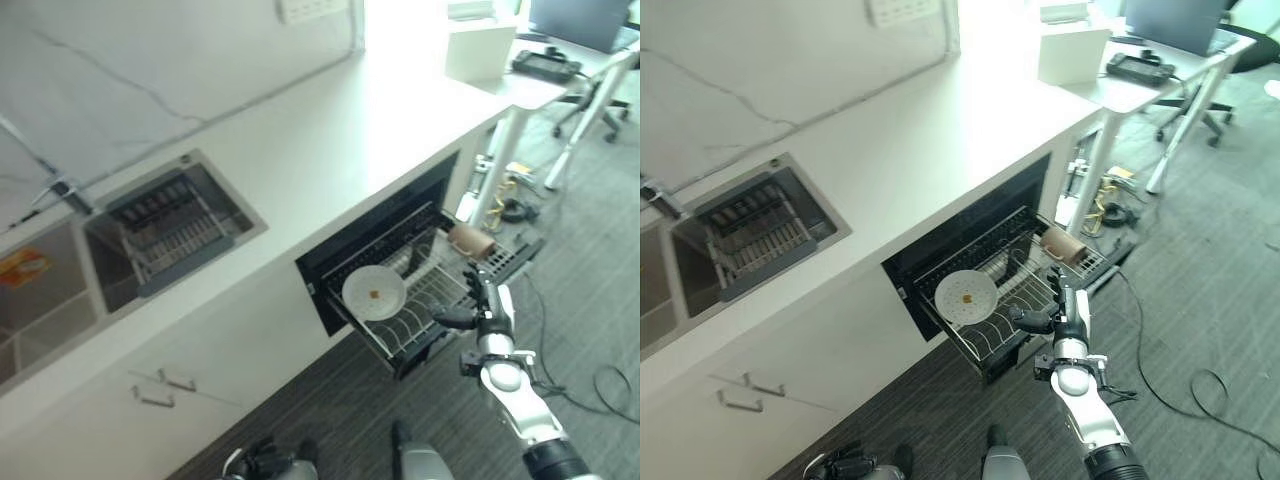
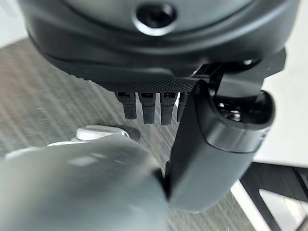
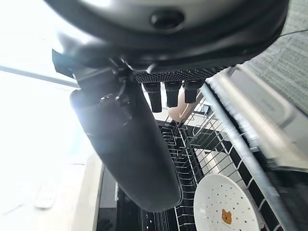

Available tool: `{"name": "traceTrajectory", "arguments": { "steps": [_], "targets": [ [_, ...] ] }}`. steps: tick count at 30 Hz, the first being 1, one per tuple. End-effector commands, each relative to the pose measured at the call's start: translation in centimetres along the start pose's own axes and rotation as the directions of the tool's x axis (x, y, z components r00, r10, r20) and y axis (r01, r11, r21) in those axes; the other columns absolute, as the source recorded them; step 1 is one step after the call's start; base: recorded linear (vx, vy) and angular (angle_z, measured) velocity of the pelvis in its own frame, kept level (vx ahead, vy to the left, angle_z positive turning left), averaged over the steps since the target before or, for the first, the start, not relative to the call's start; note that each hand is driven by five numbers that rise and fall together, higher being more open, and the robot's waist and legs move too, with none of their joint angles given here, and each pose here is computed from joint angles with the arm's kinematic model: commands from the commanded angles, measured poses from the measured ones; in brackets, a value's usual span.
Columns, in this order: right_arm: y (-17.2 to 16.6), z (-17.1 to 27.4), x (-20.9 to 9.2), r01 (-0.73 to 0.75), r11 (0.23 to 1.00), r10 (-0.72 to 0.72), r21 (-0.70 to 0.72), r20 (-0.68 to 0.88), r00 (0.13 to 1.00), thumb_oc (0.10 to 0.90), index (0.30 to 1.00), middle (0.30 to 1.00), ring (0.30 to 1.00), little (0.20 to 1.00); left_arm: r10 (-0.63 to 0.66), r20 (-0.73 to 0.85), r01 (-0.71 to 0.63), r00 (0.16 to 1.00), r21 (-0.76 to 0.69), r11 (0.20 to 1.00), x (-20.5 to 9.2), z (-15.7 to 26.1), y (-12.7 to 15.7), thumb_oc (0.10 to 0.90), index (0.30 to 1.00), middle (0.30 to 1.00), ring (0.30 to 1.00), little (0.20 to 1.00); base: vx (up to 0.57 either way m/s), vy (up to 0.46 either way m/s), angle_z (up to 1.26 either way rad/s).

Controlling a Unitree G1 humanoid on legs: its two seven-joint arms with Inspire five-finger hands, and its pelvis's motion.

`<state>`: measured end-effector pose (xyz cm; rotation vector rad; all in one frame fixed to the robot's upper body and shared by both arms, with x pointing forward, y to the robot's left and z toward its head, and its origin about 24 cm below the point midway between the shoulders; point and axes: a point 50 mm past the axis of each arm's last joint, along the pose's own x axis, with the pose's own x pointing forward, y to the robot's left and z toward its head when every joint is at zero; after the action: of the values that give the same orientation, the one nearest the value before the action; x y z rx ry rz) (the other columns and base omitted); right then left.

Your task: Place the dishes in the dishwasher.

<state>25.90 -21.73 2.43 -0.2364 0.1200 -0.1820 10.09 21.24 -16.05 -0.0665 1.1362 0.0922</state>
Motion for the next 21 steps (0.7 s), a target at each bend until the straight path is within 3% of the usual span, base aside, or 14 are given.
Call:
{"name": "traceTrajectory", "arguments": {
  "steps": [1, 8, 12, 21],
  "targets": [
    [0.5, 7.6, 0.4, -0.109, 0.987, 0.055, 0.121, 0.38, 0.923, 0.8, 0.9, 0.9, 0.9, 0.9, 0.033, -0.235, -0.021, 0.972, 0.049, 0.999, -1.6, -6.3, 0.8, 0.8, 0.9, 0.9, 0.9, 0.9, 0.11, 0.364, -0.89],
    [0.9, 8.0, 0.0, -0.106, 0.988, 0.053, 0.109, 0.403, 0.914, 0.8, 0.9, 0.9, 0.9, 0.9, 0.08, -0.216, -0.077, 0.973, 0.022, 0.997, -1.4, -4.8, 2.4, 0.8, 0.9, 0.9, 0.9, 0.9, 0.02, 0.103, -0.22],
    [1.6, 7.6, 0.8, -0.102, 0.986, 0.05, 0.129, 0.353, 0.934, 0.8, 0.9, 0.9, 0.9, 0.9, 0.086, -0.228, -0.083, 0.97, 0.022, 0.996, -1.5, -5.1, 2.6, 0.8, 0.9, 0.9, 0.9, 0.9, -0.01, -0.072, -0.84],
    [1.4, 4.1, 1.5, -0.071, 0.977, 0.043, 0.201, 0.137, 0.99, 0.8, 0.9, 0.9, 0.9, 0.9, 0.053, -0.246, -0.054, 0.968, 0.002, 0.999, -1.4, -5.8, 1.1, 0.8, 0.9, 0.9, 0.9, 0.9, 0.04, -0.06, 0.0]
  ]
}}
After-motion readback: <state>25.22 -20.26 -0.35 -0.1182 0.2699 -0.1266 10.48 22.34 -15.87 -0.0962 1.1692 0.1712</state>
